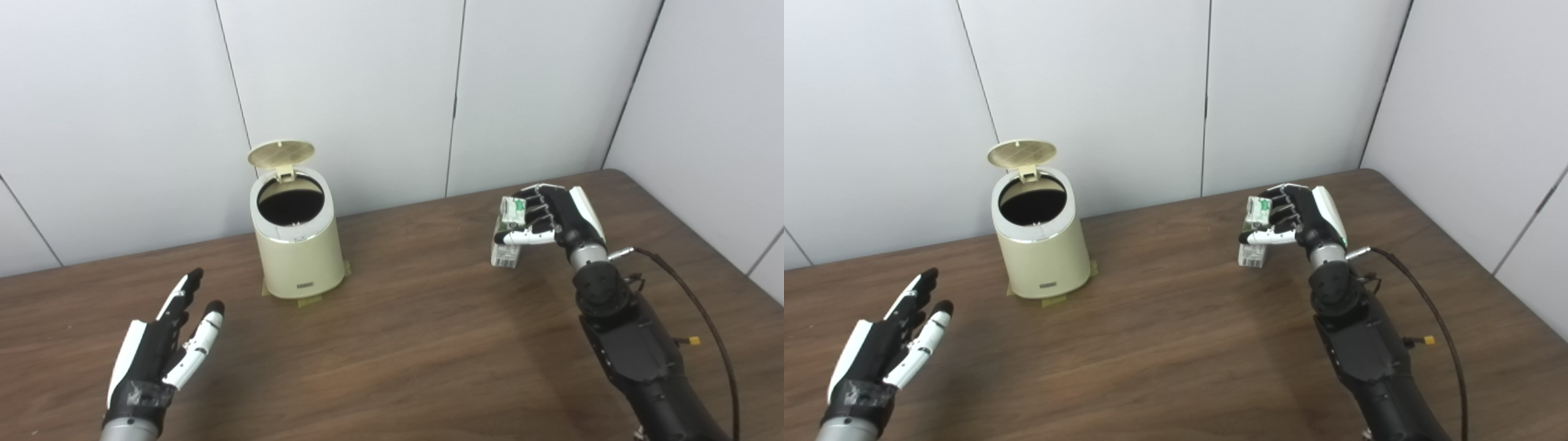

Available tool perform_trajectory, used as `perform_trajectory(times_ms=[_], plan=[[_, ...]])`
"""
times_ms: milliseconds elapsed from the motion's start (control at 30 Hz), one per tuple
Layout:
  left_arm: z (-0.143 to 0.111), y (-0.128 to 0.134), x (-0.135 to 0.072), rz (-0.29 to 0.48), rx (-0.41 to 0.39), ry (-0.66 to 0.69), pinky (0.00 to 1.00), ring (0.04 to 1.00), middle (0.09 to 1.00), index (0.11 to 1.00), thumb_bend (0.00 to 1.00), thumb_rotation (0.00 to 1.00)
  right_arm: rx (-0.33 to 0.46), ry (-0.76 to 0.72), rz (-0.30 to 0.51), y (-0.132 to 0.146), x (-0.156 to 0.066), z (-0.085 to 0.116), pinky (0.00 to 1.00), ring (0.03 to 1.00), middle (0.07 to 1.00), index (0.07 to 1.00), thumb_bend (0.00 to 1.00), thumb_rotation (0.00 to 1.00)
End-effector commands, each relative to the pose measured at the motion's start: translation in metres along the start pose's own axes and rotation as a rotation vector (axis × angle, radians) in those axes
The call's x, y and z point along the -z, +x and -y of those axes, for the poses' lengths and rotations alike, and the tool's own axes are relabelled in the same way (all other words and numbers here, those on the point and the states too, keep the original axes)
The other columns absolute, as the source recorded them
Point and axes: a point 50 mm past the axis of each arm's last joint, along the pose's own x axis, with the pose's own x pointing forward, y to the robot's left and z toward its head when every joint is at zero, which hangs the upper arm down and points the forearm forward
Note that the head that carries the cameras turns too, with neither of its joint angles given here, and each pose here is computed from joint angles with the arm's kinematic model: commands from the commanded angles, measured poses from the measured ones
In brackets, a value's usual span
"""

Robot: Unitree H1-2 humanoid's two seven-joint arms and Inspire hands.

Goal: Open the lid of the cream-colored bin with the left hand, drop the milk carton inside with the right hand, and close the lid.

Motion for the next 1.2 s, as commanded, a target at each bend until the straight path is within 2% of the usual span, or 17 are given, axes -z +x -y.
perform_trajectory(times_ms=[0, 100, 200, 467, 600, 667, 833, 933, 1033, 1167], plan=[[-0.005, 0.005, -0.017, 0.070, -0.037, 0.012, 1.00, 1.000, 0.975, 0.978, 0.24, 0.60, 0.065, -0.012, 0.112, 0.010, -0.021, 0.017, 0.43, 0.434, 0.497, 0.482, 0.53, 0.00], [-0.006, 0.006, -0.018, 0.076, -0.042, 0.020, 1.00, 1.000, 0.974, 0.984, 0.22, 0.67, 0.063, -0.003, 0.105, 0.008, -0.022, 0.015, 0.42, 0.427, 0.502, 0.477, 0.52, 0.00], [-0.006, 0.008, -0.017, 0.078, -0.045, 0.020, 1.00, 0.999, 0.974, 0.983, 0.22, 0.69, 0.064, -0.012, 0.113, 0.008, -0.023, 0.012, 0.42, 0.428, 0.505, 0.472, 0.52, 0.00], [-0.006, 0.010, -0.014, 0.074, -0.050, 0.029, 1.00, 0.999, 0.964, 0.978, 0.23, 0.70, 0.112, 0.000, 0.201, -0.001, -0.034, 0.014, 0.41, 0.402, 0.515, 0.471, 0.52, 0.00], [-0.004, 0.011, -0.011, 0.083, -0.045, 0.021, 1.00, 0.993, 0.958, 0.974, 0.23, 0.70, 0.144, -0.002, 0.334, -0.018, -0.061, 0.014, 0.40, 0.392, 0.514, 0.473, 0.52, 0.00], [-0.002, 0.013, -0.011, 0.083, -0.044, 0.014, 0.99, 0.986, 0.952, 0.969, 0.24, 0.69, 0.142, -0.005, 0.399, -0.029, -0.078, 0.011, 0.32, 0.399, 0.523, 0.488, 0.50, 0.00], [0.006, 0.013, -0.010, 0.069, -0.030, 0.004, 1.00, 0.989, 0.955, 0.960, 0.26, 0.69, 0.153, -0.023, 0.574, -0.055, -0.119, -0.002, 0.33, 0.413, 0.521, 0.488, 0.50, 0.00], [0.012, 0.012, -0.009, 0.066, -0.022, -0.005, 0.99, 0.985, 0.951, 0.971, 0.27, 0.69, 0.152, -0.042, 0.719, -0.068, -0.144, -0.012, 0.31, 0.404, 0.534, 0.488, 0.50, 0.00], [0.017, 0.012, -0.007, 0.063, -0.013, -0.004, 0.99, 0.982, 0.943, 0.979, 0.29, 0.70, 0.141, -0.044, 0.836, -0.081, -0.167, -0.019, 0.43, 0.394, 0.537, 0.484, 0.50, 0.00], [0.023, 0.012, -0.002, 0.057, -0.007, -0.011, 0.98, 0.973, 0.939, 0.984, 0.33, 0.74, 0.122, -0.023, 0.914, -0.092, -0.195, -0.032, 0.44, 0.408, 0.526, 0.480, 0.50, 0.00]])
